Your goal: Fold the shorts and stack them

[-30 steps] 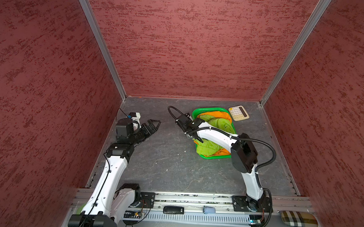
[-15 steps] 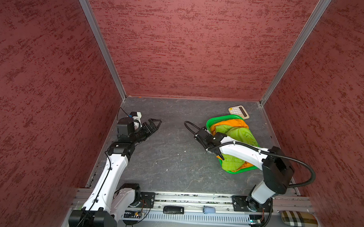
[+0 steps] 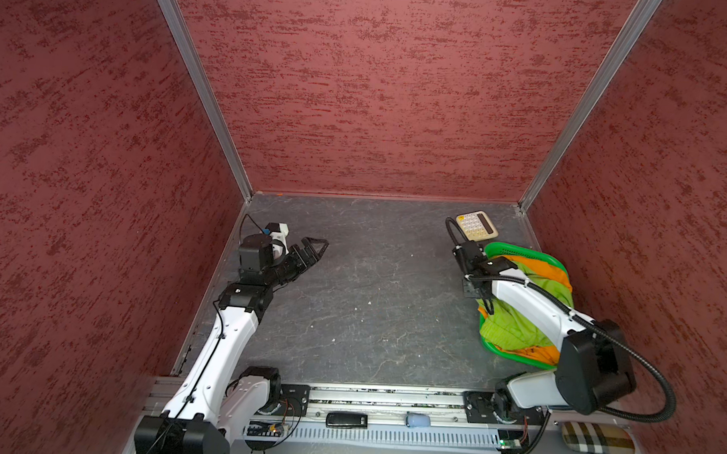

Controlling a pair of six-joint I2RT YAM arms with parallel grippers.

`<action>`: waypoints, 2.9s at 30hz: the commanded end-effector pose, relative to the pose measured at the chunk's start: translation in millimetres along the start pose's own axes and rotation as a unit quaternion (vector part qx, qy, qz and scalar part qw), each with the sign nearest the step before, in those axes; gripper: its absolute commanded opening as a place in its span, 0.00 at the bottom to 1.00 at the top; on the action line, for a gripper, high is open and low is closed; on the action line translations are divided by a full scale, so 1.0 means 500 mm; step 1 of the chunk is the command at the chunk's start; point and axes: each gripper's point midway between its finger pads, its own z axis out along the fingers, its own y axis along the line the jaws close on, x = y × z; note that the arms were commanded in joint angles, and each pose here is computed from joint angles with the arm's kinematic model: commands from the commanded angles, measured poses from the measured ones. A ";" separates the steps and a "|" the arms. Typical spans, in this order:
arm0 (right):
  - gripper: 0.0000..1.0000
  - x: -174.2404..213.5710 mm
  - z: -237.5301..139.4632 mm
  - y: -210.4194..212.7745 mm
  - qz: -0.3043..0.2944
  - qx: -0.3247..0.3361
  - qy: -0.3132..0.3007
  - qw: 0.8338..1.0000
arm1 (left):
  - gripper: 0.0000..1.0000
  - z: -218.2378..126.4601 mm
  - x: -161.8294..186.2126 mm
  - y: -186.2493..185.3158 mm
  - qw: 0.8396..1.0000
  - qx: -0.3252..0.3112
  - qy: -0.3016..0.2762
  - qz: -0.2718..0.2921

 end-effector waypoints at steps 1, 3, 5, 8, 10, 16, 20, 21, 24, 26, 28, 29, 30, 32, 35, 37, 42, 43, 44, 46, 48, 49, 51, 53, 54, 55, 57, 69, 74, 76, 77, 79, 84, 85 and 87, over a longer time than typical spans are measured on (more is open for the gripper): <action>0.02 -0.051 -0.004 -0.006 0.069 -0.034 -0.023 0.997 | 0.99 -0.001 -0.011 -0.018 1.000 0.007 -0.010 0.013; 0.02 -0.076 0.001 -0.005 0.093 -0.046 -0.031 0.994 | 0.99 0.000 -0.012 -0.016 1.000 0.006 -0.010 0.013; 0.02 -0.103 0.023 -0.009 0.107 -0.043 -0.034 0.993 | 0.99 0.002 -0.010 -0.018 1.000 0.007 -0.007 0.014; 0.02 -0.144 0.046 -0.004 0.106 -0.039 -0.038 0.993 | 0.99 0.003 -0.009 -0.019 1.000 0.004 -0.003 0.019; 0.02 -0.171 0.059 0.002 0.097 -0.034 -0.040 0.994 | 0.99 0.003 -0.010 -0.020 1.000 0.001 -0.001 0.023; 0.06 -0.219 0.087 -0.017 0.075 0.012 -0.038 0.996 | 0.99 0.003 -0.012 -0.024 1.000 -0.001 0.000 0.026; 0.35 -0.264 0.063 -0.011 0.077 -0.009 -0.063 0.995 | 0.99 0.009 -0.017 -0.028 0.999 -0.005 -0.001 0.033; 0.48 -0.276 0.049 -0.010 0.081 -0.019 -0.069 0.994 | 0.99 0.012 -0.019 -0.031 0.999 -0.005 -0.001 0.036; 0.92 -0.306 -0.012 -0.011 0.108 -0.063 -0.100 0.987 | 1.00 0.026 -0.017 -0.044 0.999 -0.001 0.009 0.037; 0.99 -0.314 -0.056 -0.013 0.127 -0.095 -0.119 0.980 | 0.99 0.037 -0.011 -0.057 0.999 0.001 0.015 0.044; 0.99 -0.310 -0.101 -0.026 0.147 -0.117 -0.140 0.972 | 0.99 0.048 -0.002 -0.073 0.998 0.004 0.021 0.059; 0.99 -0.306 -0.117 -0.036 0.156 -0.118 -0.148 0.969 | 0.99 0.053 0.004 -0.080 0.997 0.005 0.025 0.067; 0.99 -0.298 -0.135 -0.054 0.169 -0.115 -0.160 0.966 | 0.99 0.057 0.010 -0.090 0.997 0.007 0.028 0.078; 0.99 -0.280 -0.168 -0.091 0.192 -0.107 -0.184 0.958 | 0.99 0.067 0.024 -0.108 0.994 0.010 0.035 0.099; 0.99 -0.237 -0.174 -0.136 0.223 -0.101 -0.192 0.950 | 0.99 0.082 0.049 -0.133 0.990 0.014 0.050 0.133; 0.99 -0.204 -0.159 -0.165 0.243 -0.094 -0.183 0.948 | 0.99 0.093 0.069 -0.150 0.985 0.016 0.061 0.158; 0.99 -0.145 -0.113 -0.216 0.288 -0.096 -0.165 0.939 | 0.99 0.122 0.119 -0.178 0.971 0.013 0.094 0.218; 0.99 -0.138 -0.103 -0.216 0.292 -0.102 -0.160 0.937 | 1.00 0.127 0.129 -0.179 0.969 0.010 0.101 0.225; 0.99 -0.136 -0.094 -0.214 0.295 -0.110 -0.156 0.936 | 0.99 0.132 0.137 -0.180 0.967 0.008 0.106 0.232; 0.99 -0.139 -0.076 -0.210 0.300 -0.122 -0.150 0.934 | 0.99 0.139 0.151 -0.180 0.964 0.006 0.114 0.238; 0.94 -0.144 -0.051 -0.199 0.301 -0.135 -0.138 0.934 | 0.99 0.143 0.161 -0.183 0.962 0.004 0.115 0.248; 0.92 -0.148 -0.044 -0.193 0.301 -0.140 -0.135 0.934 | 0.99 0.144 0.164 -0.184 0.960 0.003 0.114 0.254; 0.84 -0.156 -0.023 -0.181 0.300 -0.148 -0.128 0.934 | 0.99 0.144 0.167 -0.182 0.959 -0.005 0.106 0.263; 0.73 -0.163 -0.010 -0.173 0.304 -0.154 -0.123 0.932 | 0.99 0.143 0.167 -0.182 0.958 -0.005 0.100 0.271; 0.65 -0.166 -0.006 -0.168 0.305 -0.159 -0.121 0.931 | 0.99 0.142 0.165 -0.184 0.957 -0.006 0.095 0.274; 0.56 -0.169 -0.005 -0.166 0.306 -0.162 -0.121 0.930 | 0.99 0.141 0.164 -0.185 0.957 -0.007 0.091 0.277; 0.29 -0.176 -0.012 -0.167 0.309 -0.168 -0.126 0.928 | 0.99 0.140 0.158 -0.190 0.956 -0.008 0.084 0.282; 0.00 -0.232 -0.142 -0.215 0.289 -0.176 -0.188 0.922 | 0.99 0.170 0.125 -0.252 0.953 0.013 0.068 0.295; 0.00 -0.270 -0.231 -0.216 0.292 -0.221 -0.224 0.903 | 0.99 0.169 0.112 -0.269 0.953 0.014 0.062 0.297; 0.00 -0.309 -0.307 -0.209 0.283 -0.256 -0.258 0.888 | 0.99 0.162 0.091 -0.276 0.953 0.012 0.044 0.300; 0.00 -0.333 -0.355 -0.197 0.274 -0.282 -0.277 0.877 | 0.99 0.156 0.076 -0.283 0.953 0.011 0.034 0.299; 0.00 -0.374 -0.454 -0.164 0.250 -0.334 -0.317 0.852 | 1.00 0.142 0.041 -0.291 0.959 0.004 0.023 0.282; 0.00 -0.447 -0.705 -0.022 0.156 -0.463 -0.399 0.776 | 0.99 0.093 -0.052 -0.293 0.980 0.011 -0.009 0.199; 0.00 -0.454 -0.752 0.020 0.127 -0.489 -0.408 0.760 | 0.99 0.079 -0.067 -0.293 0.981 0.013 -0.024 0.192; 0.00 -0.457 -0.838 0.097 0.073 -0.528 -0.425 0.732 | 0.99 0.054 -0.088 -0.290 0.982 0.013 -0.046 0.184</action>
